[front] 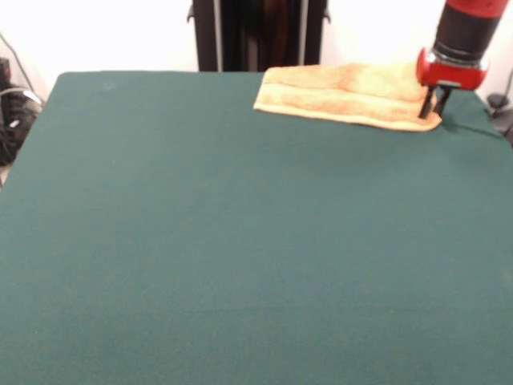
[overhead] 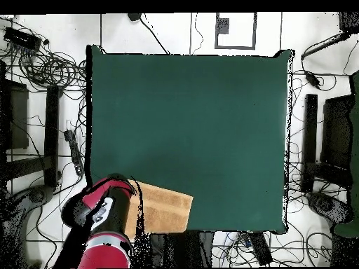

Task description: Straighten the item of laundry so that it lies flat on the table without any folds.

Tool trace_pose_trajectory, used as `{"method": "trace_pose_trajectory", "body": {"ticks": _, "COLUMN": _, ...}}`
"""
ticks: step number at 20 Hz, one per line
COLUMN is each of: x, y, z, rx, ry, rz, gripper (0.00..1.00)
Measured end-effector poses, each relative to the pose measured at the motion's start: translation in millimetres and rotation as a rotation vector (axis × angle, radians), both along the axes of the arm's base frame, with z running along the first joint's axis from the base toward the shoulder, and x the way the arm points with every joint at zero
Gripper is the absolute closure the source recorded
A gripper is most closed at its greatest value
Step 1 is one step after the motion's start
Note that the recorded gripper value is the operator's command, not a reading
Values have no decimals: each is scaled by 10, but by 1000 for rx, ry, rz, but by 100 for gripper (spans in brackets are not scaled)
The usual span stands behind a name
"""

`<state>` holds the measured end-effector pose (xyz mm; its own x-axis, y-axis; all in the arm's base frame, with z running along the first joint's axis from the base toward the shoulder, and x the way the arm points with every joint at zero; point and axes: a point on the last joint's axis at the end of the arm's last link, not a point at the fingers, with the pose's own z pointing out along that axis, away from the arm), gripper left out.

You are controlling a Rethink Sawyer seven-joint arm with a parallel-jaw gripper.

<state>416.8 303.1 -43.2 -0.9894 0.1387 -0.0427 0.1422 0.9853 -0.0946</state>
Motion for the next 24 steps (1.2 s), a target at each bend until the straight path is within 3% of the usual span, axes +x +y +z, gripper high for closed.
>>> {"method": "trace_pose_trajectory", "body": {"ticks": 16, "x": -16, "y": 6, "z": 8, "rx": -2, "ry": -9, "rz": 42, "gripper": 100}}
{"method": "trace_pose_trajectory", "body": {"ticks": 24, "x": 68, "y": -14, "z": 73, "rx": 16, "ry": 32, "rz": 52, "gripper": 100}}
